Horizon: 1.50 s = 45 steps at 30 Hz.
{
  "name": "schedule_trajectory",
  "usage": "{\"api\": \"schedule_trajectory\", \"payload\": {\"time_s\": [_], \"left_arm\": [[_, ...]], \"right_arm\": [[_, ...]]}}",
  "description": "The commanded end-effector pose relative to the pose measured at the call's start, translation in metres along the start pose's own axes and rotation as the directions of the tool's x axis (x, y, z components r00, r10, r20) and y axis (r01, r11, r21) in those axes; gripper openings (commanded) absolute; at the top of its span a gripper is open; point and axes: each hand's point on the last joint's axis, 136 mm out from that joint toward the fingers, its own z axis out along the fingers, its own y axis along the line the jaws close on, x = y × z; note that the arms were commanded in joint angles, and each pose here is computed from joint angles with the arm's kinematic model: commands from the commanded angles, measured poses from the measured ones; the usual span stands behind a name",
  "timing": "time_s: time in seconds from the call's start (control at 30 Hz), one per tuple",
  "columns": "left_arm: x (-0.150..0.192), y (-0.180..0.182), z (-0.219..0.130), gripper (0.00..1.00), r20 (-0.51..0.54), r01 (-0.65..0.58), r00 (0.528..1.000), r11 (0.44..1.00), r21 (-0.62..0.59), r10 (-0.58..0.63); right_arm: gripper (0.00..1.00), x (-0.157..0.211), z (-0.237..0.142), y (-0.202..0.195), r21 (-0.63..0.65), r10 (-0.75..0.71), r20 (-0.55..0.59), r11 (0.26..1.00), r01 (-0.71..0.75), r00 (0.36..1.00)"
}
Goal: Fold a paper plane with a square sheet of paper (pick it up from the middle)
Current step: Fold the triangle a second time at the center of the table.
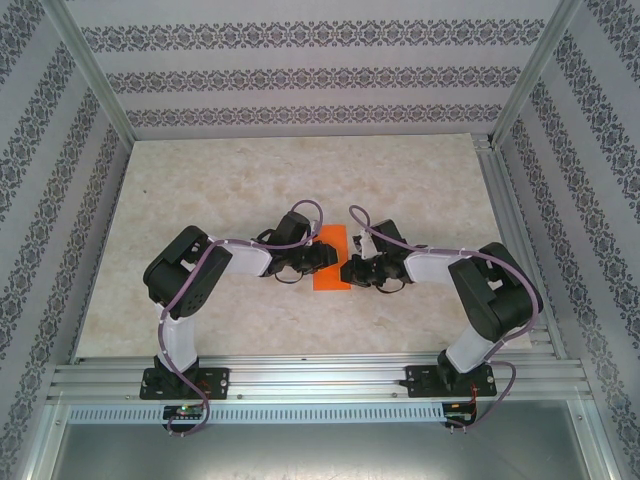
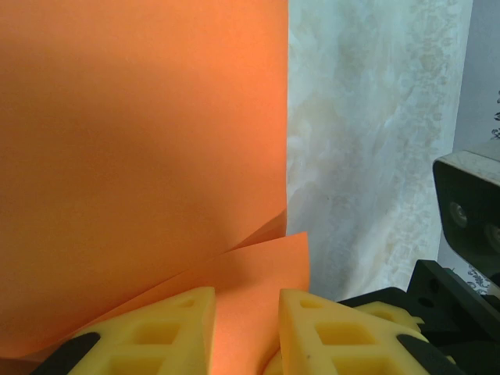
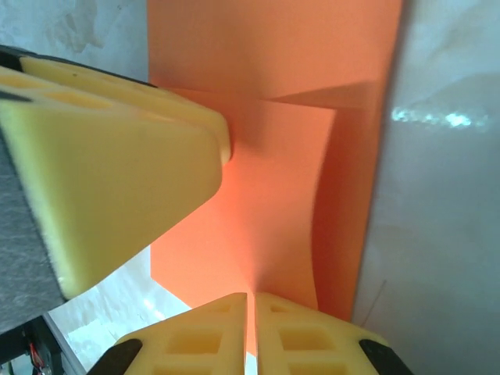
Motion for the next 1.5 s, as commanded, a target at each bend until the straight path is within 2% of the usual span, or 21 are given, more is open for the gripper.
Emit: {"api": "schedule_trajectory", "payload": {"time_s": [0.0,0.43,0.63,0.8,1.07,1.2,1.3,1.47], "left_arm": [[0.008,0.01,0.009,0.29,-0.014,0.002,1.0,1.0,-0.02,-0.002],[0.007,0.012,0.01,0.29,-0.013,0.005,1.0,1.0,-0.029,-0.005],[0.006,0.01,0.01,0.29,-0.013,0.003,1.0,1.0,-0.025,-0.004],[0.006,0.008,0.009,0.29,-0.013,0.001,1.0,1.0,-0.022,-0.002],[0.005,0.009,0.01,0.29,-0.014,0.0,1.0,1.0,-0.026,0.0],[0.006,0.009,0.009,0.29,-0.014,0.001,1.0,1.0,-0.024,-0.001],[0.006,0.009,0.009,0.29,-0.013,0.0,1.0,1.0,-0.026,0.0],[0.005,0.009,0.01,0.29,-0.015,-0.001,1.0,1.0,-0.027,0.0]], "right_arm": [[0.12,0.007,0.003,-0.018,0.042,0.024,-0.007,0.999,-0.024,1.0],[0.12,0.004,-0.009,-0.026,0.136,0.0,-0.014,0.991,0.002,1.0],[0.13,-0.008,-0.028,0.011,0.025,-0.027,0.056,0.999,0.026,0.998],[0.13,-0.01,-0.024,0.025,-0.011,-0.034,0.068,0.999,0.035,0.997],[0.13,0.002,-0.007,0.004,0.043,0.006,0.027,0.999,-0.007,1.0],[0.13,0.007,-0.006,-0.017,0.134,0.004,0.017,0.991,-0.007,1.0],[0.12,0.006,-0.01,-0.027,0.178,-0.006,0.049,0.984,-0.003,0.999],[0.13,0.02,-0.002,-0.04,0.21,0.017,-0.019,0.978,-0.013,1.0]]}}
